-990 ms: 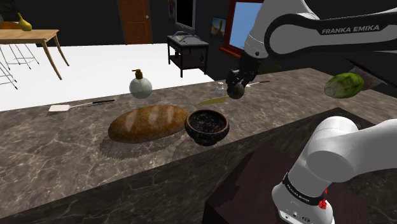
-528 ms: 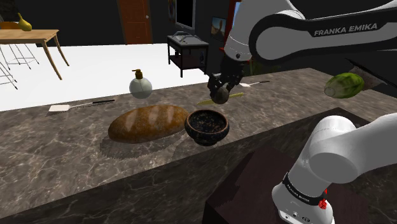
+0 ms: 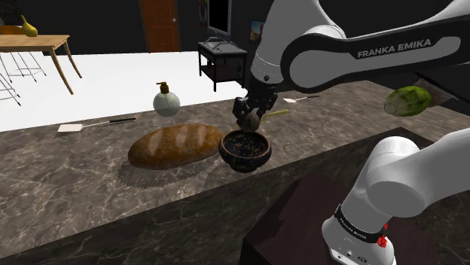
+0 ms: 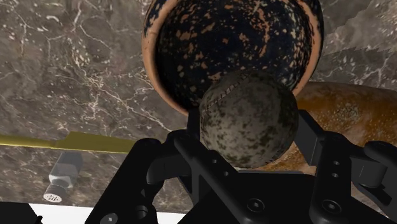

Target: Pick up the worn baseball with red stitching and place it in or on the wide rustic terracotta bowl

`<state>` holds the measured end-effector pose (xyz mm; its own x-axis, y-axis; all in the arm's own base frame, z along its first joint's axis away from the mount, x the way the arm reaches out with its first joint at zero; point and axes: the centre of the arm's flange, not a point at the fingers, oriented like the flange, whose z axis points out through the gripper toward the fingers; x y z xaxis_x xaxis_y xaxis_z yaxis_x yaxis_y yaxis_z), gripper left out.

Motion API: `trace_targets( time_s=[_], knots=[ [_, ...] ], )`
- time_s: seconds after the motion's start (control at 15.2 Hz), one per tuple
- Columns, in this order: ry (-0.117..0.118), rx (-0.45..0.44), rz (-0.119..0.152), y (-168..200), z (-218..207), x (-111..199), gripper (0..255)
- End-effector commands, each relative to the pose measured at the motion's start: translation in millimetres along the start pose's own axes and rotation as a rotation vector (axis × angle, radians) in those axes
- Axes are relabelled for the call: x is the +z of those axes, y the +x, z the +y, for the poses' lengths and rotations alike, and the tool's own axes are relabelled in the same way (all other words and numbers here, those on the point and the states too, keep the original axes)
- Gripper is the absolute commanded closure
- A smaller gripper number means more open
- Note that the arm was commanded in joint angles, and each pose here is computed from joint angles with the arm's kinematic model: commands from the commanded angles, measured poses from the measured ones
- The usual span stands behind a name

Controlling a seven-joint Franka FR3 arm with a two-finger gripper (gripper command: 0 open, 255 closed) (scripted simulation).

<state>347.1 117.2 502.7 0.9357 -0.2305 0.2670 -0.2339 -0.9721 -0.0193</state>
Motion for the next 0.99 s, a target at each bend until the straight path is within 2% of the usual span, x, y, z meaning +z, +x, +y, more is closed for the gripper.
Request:
trace_targets(
  time_s=[0.0,0.53,0.92],
  knots=[
    [0.000,0.000,0.001,-3,1,10,255],
    [0.000,0.000,0.001,-14,2,49,255],
    [0.000,0.000,0.001,-14,2,49,255]
  ],
)
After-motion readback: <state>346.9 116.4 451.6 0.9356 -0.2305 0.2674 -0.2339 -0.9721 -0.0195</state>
